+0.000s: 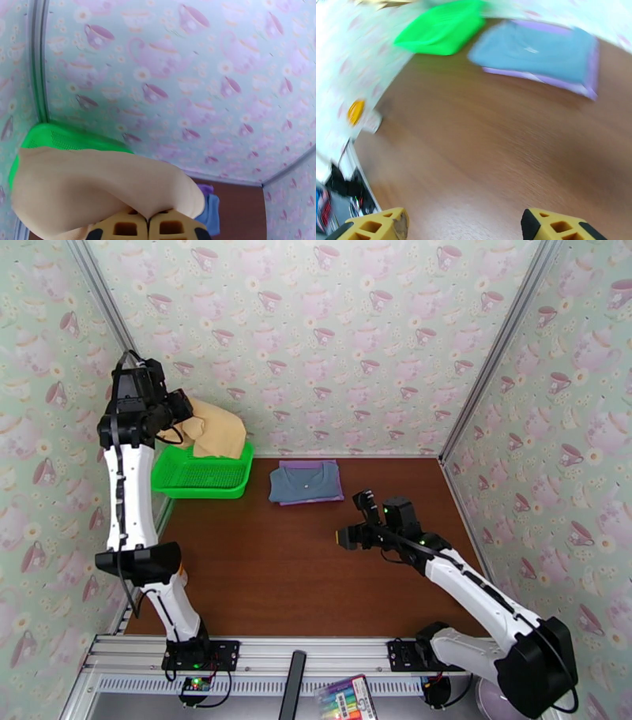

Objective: Fold and stack the mixed laundry pile

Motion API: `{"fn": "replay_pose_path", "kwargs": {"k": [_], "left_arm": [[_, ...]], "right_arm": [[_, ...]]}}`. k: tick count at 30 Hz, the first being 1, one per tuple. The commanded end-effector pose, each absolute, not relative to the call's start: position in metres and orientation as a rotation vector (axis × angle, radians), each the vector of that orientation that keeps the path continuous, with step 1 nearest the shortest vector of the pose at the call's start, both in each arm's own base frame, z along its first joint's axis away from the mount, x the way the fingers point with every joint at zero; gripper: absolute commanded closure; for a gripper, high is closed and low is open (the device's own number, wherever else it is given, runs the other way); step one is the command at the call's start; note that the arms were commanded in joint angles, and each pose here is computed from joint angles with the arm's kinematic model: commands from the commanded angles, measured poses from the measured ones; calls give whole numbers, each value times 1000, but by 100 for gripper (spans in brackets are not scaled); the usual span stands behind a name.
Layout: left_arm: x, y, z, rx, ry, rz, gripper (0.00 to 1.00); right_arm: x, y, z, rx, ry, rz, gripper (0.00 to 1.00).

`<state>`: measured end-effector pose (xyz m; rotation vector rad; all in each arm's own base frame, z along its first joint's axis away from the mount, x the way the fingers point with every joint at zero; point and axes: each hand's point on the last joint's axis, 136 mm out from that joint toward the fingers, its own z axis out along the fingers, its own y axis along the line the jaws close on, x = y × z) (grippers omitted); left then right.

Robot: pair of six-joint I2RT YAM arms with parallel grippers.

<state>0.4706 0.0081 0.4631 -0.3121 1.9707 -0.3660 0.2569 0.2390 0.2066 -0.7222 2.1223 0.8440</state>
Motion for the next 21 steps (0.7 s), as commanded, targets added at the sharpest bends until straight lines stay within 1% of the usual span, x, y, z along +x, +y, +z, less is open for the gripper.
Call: {"fn": "replay_pose_path", "kwargs": {"k": [1,3,5,8,11,14,16,21], "left_arm": [[424,-43,464,-228,2017,-538,100],[402,-64,450,-210,2044,-605,100],[380,-84,434,-196,2069,-666,100],[349,-109,406,-198,2101,-740,100],[325,-126,380,-223,2121,-784,100],[307,-142,357,-239,2141,-823,100],[298,-156,337,-243,2171,-848,100],[281,-197,267,-218,2282,-886,100]], "right_arm": [[251,263,254,-1014,1786,693,16],[249,272,269,-1109,1640,617,14],[252,276,288,-1111,1554,592,12],[248,282,312,-1094,1470,636,11],[231,292,320,-1111,1386,703,11],[215,299,311,-1160,1345,735,11],[214,296,297,-1163,1382,720,11],[215,278,261,-1112,1491,661,12]]}}
